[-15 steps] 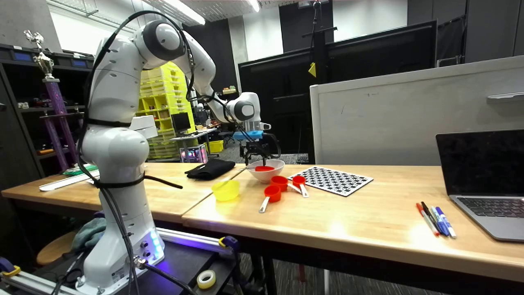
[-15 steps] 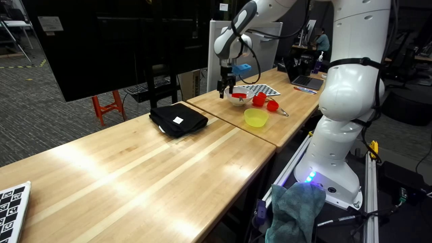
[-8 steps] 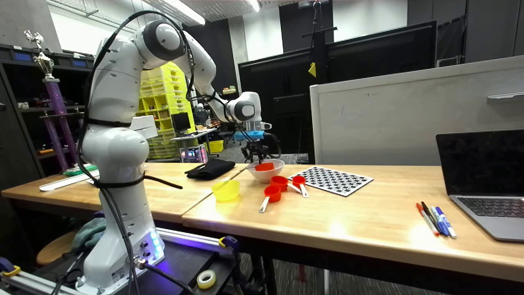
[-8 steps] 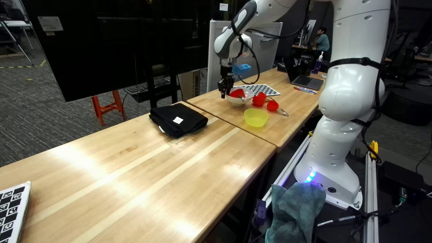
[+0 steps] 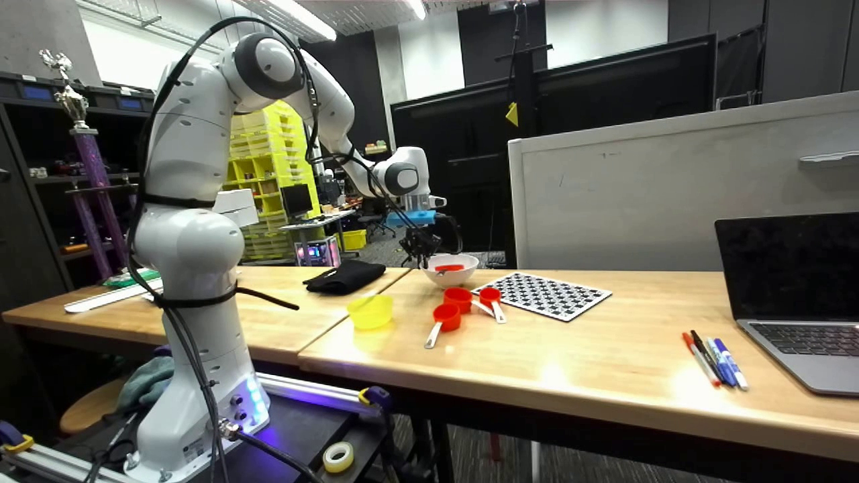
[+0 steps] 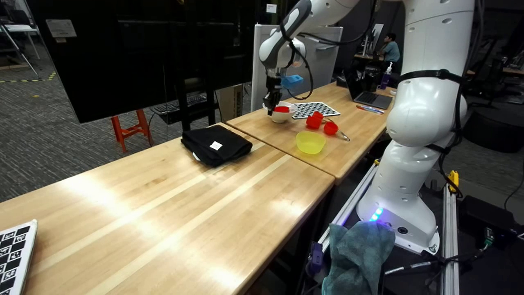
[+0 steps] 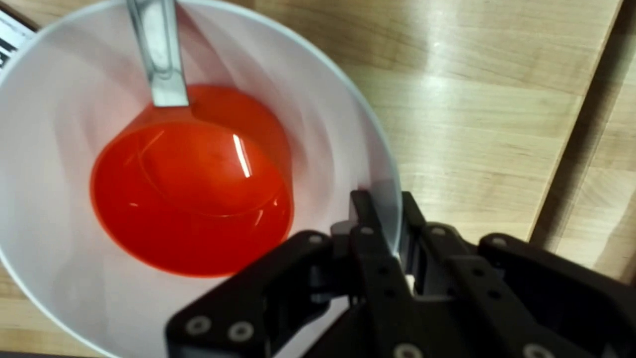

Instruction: Move the white bowl to the left.

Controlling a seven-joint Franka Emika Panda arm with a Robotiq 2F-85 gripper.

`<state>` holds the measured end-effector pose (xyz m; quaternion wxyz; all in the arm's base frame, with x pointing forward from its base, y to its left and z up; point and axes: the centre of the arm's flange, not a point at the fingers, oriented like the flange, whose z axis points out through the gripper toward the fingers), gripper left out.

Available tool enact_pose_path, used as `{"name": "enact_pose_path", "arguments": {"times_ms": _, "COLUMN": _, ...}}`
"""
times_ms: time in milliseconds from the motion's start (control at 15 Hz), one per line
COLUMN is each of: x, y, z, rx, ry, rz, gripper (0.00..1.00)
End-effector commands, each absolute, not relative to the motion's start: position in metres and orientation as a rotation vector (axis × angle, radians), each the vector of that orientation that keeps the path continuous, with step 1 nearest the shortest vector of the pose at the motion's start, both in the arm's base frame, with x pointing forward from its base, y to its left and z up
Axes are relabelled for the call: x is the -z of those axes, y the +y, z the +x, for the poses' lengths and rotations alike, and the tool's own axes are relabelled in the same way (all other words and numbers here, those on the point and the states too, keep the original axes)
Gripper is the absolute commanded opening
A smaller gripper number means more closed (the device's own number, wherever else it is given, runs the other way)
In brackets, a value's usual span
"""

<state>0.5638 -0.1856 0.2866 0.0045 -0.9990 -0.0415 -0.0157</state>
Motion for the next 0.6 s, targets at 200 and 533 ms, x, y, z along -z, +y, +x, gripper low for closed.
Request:
{"name": "enact_pose_path", "arguments": {"times_ms": 200, "x": -0.31, "y": -0.18, "z": 0.554, "rx": 0.141, "ry": -0.13, "rz": -3.141, "gripper": 0.02}}
{"name": "enact_pose_path", "arguments": {"times_ms": 533, "x": -0.327, "y": -0.173, "z": 0.537, "rx": 0.167, "ry": -0.086, "rz": -3.167, "gripper": 0.01}}
